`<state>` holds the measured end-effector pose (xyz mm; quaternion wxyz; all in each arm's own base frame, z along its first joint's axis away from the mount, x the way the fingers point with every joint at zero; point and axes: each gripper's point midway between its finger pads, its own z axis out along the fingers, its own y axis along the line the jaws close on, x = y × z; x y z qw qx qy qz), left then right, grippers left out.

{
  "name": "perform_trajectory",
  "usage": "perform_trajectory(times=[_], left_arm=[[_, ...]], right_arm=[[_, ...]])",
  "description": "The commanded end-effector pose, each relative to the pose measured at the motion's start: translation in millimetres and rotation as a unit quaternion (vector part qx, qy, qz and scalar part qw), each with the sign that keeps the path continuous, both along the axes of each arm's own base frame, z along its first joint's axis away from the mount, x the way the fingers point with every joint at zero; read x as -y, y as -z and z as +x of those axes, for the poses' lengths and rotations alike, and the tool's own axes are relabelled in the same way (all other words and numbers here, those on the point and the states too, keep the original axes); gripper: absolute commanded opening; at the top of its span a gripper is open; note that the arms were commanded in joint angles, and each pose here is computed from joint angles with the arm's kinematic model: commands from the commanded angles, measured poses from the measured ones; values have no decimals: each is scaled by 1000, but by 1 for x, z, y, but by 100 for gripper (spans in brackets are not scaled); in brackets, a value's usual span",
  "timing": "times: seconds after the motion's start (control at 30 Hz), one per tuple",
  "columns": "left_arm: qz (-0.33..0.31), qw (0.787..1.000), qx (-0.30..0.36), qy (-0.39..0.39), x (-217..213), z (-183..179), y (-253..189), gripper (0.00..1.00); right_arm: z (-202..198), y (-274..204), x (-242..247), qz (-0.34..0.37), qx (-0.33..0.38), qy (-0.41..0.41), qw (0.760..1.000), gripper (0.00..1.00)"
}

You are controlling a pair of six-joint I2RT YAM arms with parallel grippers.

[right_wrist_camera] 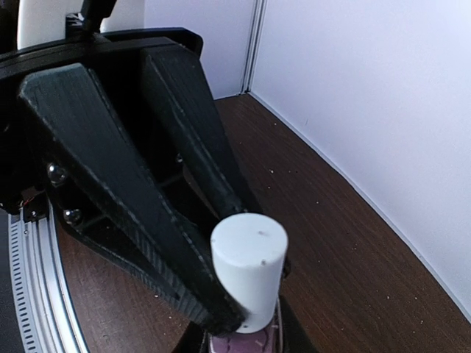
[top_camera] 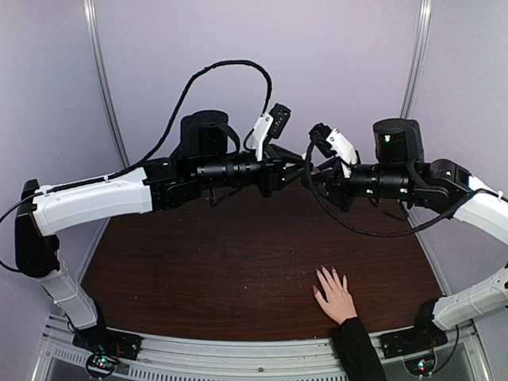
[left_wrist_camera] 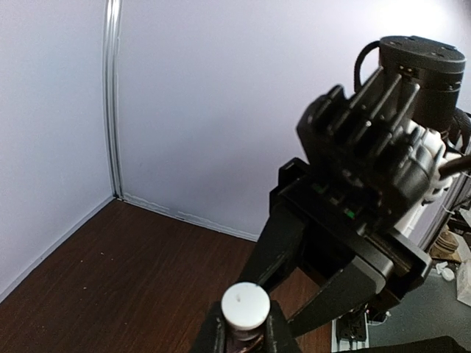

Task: Paint the nails
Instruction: Screw the nail polish bottle cap onto the nail polish bottle.

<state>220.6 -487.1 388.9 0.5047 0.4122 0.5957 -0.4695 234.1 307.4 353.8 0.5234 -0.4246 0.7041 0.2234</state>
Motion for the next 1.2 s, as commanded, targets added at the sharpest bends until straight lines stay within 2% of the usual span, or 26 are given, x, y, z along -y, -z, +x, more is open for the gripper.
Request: perform_trajectory(times=[0.0,0.4,1.0,1.17], left_arm=[[-25,995,21,92,4,-31,-21,0],[-16,979,21,201,4,-67,-14,0],[-29,943,23,330,-2,-106,-17,0],[-32,944,26,328,-6,-107,-19,0]], right_arm=[[-41,-22,-20,37,11,-125,991,0],[-100,-46,-33,79,-9,-295,952,0],[-142,-67,-35,114,-42,-418,900,0],[-140,-69,-34,113,-37,-411,904,0]])
